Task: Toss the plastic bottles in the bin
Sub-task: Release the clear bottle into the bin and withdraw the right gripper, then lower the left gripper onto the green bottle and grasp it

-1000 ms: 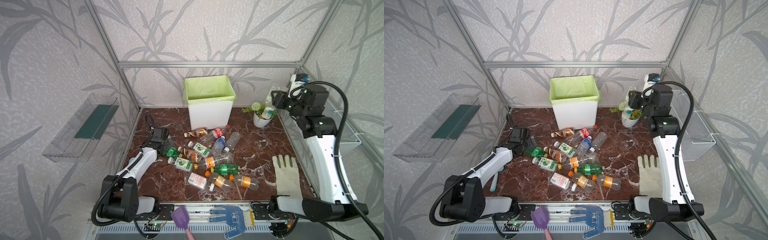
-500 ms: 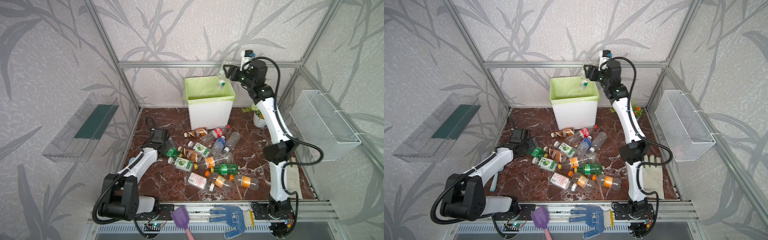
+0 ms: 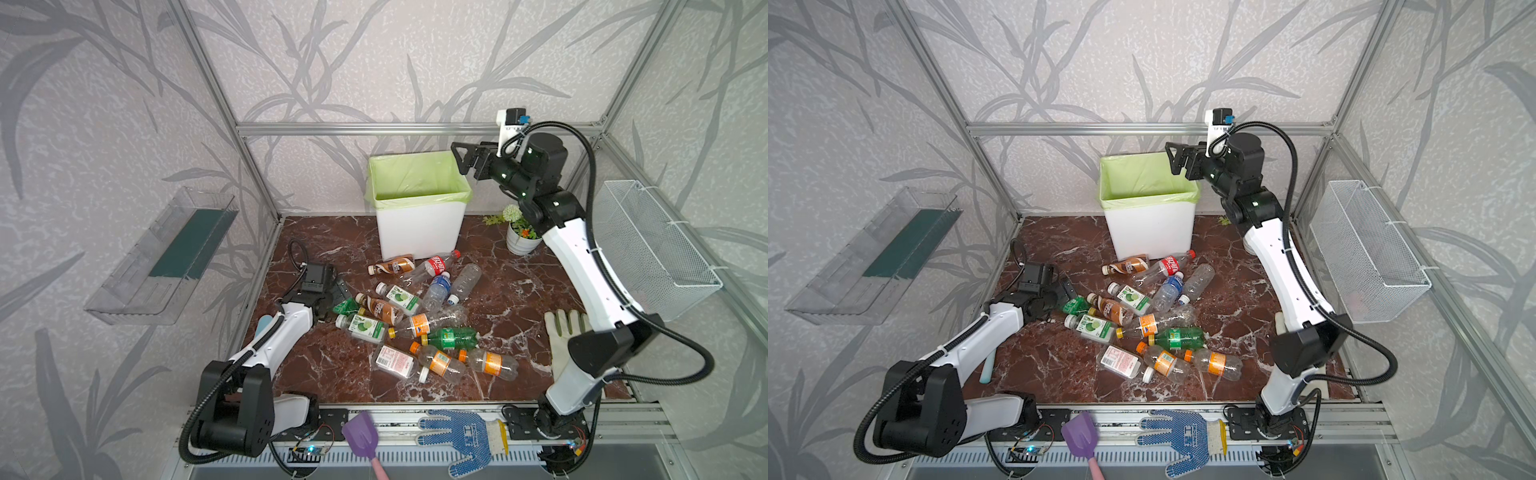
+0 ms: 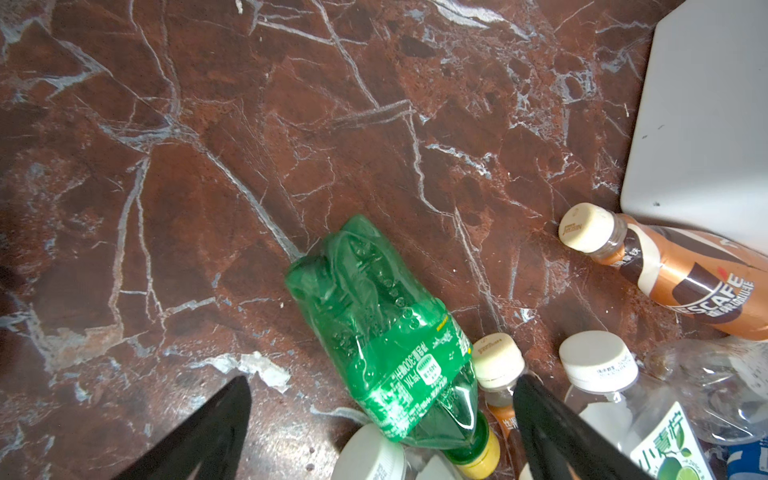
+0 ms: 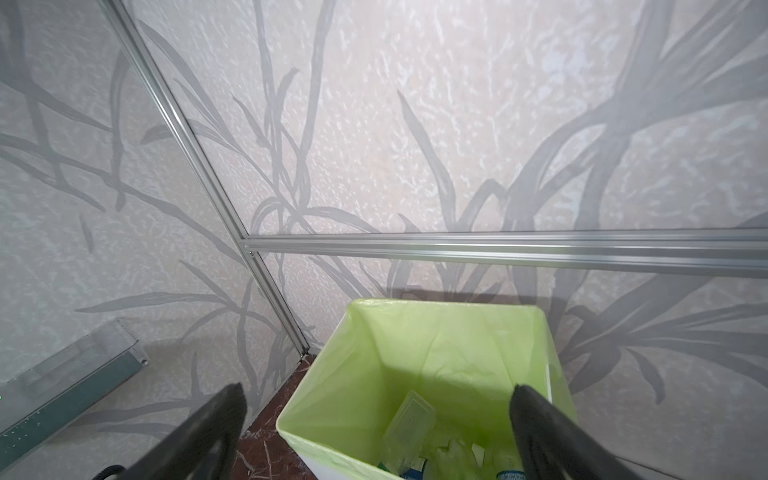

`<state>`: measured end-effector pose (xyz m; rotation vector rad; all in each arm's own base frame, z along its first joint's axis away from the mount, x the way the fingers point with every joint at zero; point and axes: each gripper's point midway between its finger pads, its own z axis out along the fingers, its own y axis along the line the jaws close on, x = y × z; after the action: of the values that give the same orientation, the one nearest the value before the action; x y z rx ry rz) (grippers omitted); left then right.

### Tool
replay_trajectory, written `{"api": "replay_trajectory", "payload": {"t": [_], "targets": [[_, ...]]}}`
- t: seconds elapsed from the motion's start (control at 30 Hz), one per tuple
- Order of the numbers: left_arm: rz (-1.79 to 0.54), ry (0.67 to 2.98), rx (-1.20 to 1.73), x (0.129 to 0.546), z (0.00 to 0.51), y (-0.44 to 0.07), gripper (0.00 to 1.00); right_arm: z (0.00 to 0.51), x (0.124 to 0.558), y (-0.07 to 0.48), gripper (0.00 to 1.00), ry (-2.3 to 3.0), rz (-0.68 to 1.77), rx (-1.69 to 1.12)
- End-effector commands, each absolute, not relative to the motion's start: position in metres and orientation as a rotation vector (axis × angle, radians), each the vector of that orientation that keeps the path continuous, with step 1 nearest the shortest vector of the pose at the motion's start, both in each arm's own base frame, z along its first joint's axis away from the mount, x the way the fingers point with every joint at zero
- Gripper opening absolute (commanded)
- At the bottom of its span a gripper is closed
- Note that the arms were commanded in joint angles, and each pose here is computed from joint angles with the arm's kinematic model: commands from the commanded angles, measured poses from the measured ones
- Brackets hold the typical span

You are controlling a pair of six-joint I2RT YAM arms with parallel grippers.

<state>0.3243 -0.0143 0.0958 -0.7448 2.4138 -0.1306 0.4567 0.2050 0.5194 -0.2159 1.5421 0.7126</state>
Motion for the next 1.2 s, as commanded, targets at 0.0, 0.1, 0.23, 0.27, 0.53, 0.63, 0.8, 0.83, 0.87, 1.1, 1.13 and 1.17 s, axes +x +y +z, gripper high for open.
{"api": "replay_trajectory", "payload": {"t": [0.0,0.1,0.23,0.27,0.53,0.63,0.8,0.83,0.87,1.1,1.13,1.17], "targets": [[-0.157,2.438,-0.777,0.314,0.092,-0.019,0.97,0.490,0.453,0.197,0.99,1.515,0.691,-0.226],[-0.157,2.441,-0.790,0.313,0.090,-0.020,0.97,0.431,0.447,0.172,0.99,1.628,0.673,-0.159],[-0.156,2.460,-0.849,0.312,0.083,-0.020,0.97,0.356,0.432,0.131,0.99,1.782,0.614,-0.042],[-0.161,2.458,-0.862,0.313,0.081,-0.020,0.97,0.340,0.427,0.119,0.99,1.813,0.582,-0.007],[-0.242,2.439,-0.951,0.336,0.072,-0.030,0.99,0.229,0.380,0.060,0.99,2.039,0.478,0.181],[-0.244,2.464,-0.970,0.344,0.069,-0.033,0.99,0.202,0.364,0.044,0.99,2.078,0.430,0.239],[-0.237,2.482,-1.056,0.348,0.054,-0.034,0.99,0.182,0.352,0.031,0.99,2.103,0.415,0.291],[-0.237,2.474,-1.074,0.350,0.051,-0.034,0.99,0.180,0.351,0.031,0.99,2.108,0.410,0.288],[-0.235,2.469,-1.091,0.350,0.049,-0.033,0.99,0.179,0.351,0.030,0.99,2.112,0.407,0.285],[-0.192,2.506,-1.129,0.351,0.033,-0.032,0.99,0.168,0.351,0.026,0.99,2.139,0.393,0.294],[-0.185,2.513,-1.128,0.351,0.032,-0.032,0.99,0.167,0.351,0.025,0.99,2.143,0.392,0.300],[-0.179,2.519,-1.128,0.352,0.030,-0.032,0.99,0.165,0.351,0.024,0.99,2.146,0.393,0.305]]}}
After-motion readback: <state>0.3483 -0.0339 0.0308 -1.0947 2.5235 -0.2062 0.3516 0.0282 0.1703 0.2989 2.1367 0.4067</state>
